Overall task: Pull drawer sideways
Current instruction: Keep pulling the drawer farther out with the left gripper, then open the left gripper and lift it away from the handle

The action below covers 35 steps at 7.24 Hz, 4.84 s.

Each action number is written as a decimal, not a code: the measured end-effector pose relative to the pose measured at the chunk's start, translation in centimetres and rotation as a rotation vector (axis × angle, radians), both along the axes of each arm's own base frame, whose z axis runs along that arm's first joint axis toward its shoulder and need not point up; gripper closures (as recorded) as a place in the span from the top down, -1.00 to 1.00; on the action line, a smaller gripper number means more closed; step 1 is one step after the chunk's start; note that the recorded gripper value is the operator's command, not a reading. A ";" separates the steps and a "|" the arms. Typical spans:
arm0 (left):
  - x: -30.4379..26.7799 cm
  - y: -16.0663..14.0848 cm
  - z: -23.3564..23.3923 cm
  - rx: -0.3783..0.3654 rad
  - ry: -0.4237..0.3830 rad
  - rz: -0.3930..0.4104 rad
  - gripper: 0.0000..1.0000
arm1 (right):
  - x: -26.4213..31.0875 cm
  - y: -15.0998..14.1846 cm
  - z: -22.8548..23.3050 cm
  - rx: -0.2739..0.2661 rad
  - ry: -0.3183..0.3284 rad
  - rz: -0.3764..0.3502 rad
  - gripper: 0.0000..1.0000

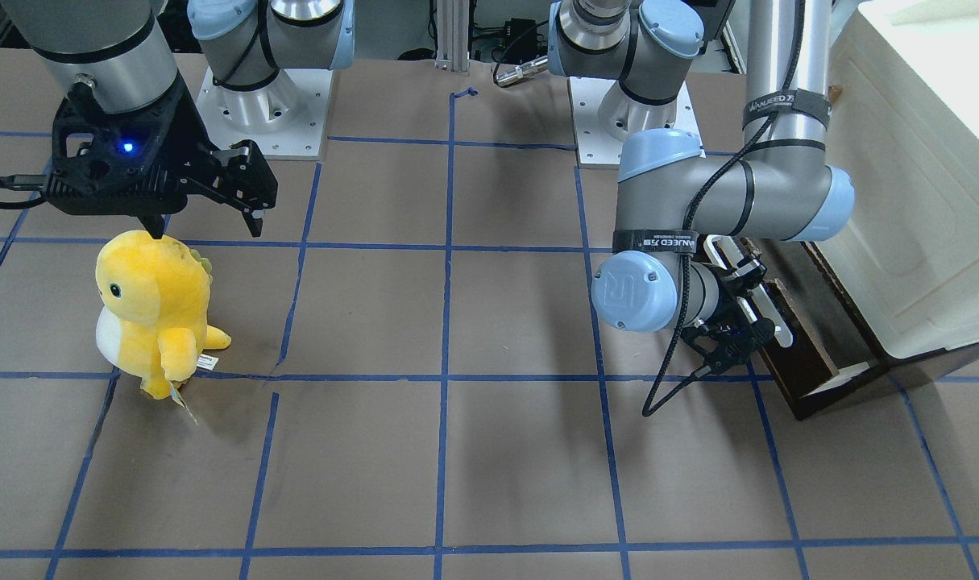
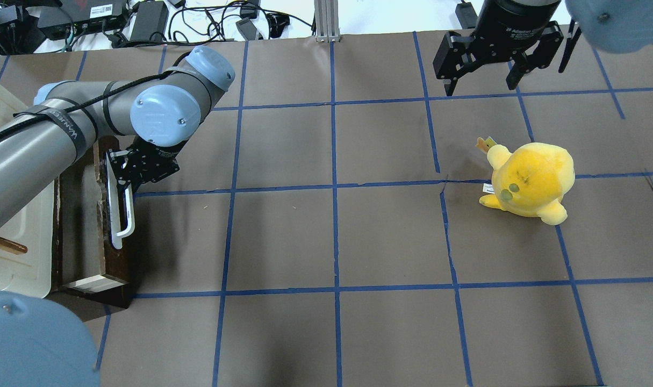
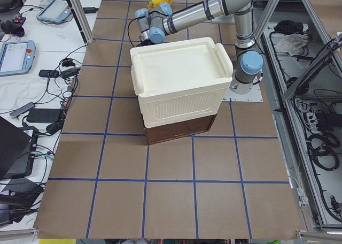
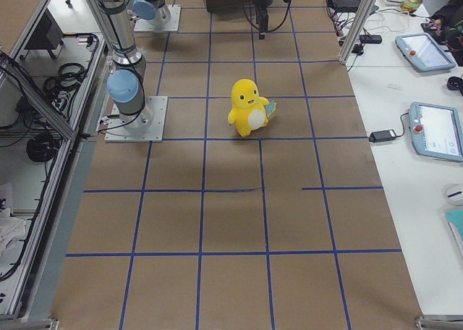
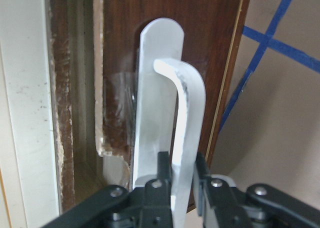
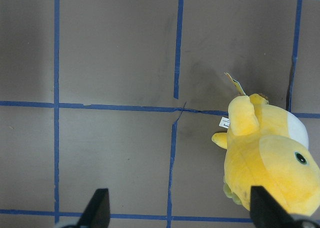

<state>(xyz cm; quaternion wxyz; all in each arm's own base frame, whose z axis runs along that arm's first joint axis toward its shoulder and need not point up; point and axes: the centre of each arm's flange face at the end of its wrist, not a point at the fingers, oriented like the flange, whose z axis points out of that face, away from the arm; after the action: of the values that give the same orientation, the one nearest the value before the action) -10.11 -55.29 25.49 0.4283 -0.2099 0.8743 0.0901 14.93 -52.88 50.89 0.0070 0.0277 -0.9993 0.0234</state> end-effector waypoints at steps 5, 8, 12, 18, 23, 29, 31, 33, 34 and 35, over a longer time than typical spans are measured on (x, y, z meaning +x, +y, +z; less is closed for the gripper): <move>-1.9 0.0 0.8 -0.008 0.014 -0.013 -1.00 | 0.0 0.0 0.0 0.000 0.000 0.000 1.00; -2.4 0.0 1.0 -0.012 0.012 -0.006 -1.00 | 0.0 0.0 0.0 0.000 0.001 0.000 1.00; -2.5 -0.3 0.4 -0.006 0.013 -0.003 -1.00 | 0.0 0.0 0.0 0.000 0.001 0.000 1.00; -3.6 -1.0 -0.1 -0.019 0.009 -0.005 -1.00 | 0.0 0.0 0.0 0.000 0.001 0.000 1.00; -5.6 -1.5 -0.2 -0.040 0.019 -0.014 -1.00 | 0.0 0.0 0.0 0.000 0.001 -0.001 1.00; -7.5 -1.9 2.2 -0.085 0.056 -0.035 1.00 | 0.0 0.0 0.0 0.000 0.000 0.000 1.00; -8.8 -2.4 7.1 -0.088 0.235 -0.076 1.00 | 0.0 0.0 0.0 0.000 0.000 0.000 1.00; -9.8 -2.6 15.0 -0.138 0.397 -0.192 1.00 | 0.0 0.0 0.0 0.000 0.000 0.000 1.00; -9.9 -2.3 18.1 -0.179 0.447 -0.229 1.00 | 0.0 0.0 0.0 0.000 0.001 -0.001 1.00; -9.8 -1.9 20.7 -0.220 0.522 -0.247 1.00 | 0.0 0.0 0.0 0.000 0.001 -0.001 1.00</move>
<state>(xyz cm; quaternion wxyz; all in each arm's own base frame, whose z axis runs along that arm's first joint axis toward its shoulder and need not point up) -19.88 -57.15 46.19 0.1715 -0.1169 0.9782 -0.0069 14.92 -52.88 50.89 0.0074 0.0274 -0.9993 0.0234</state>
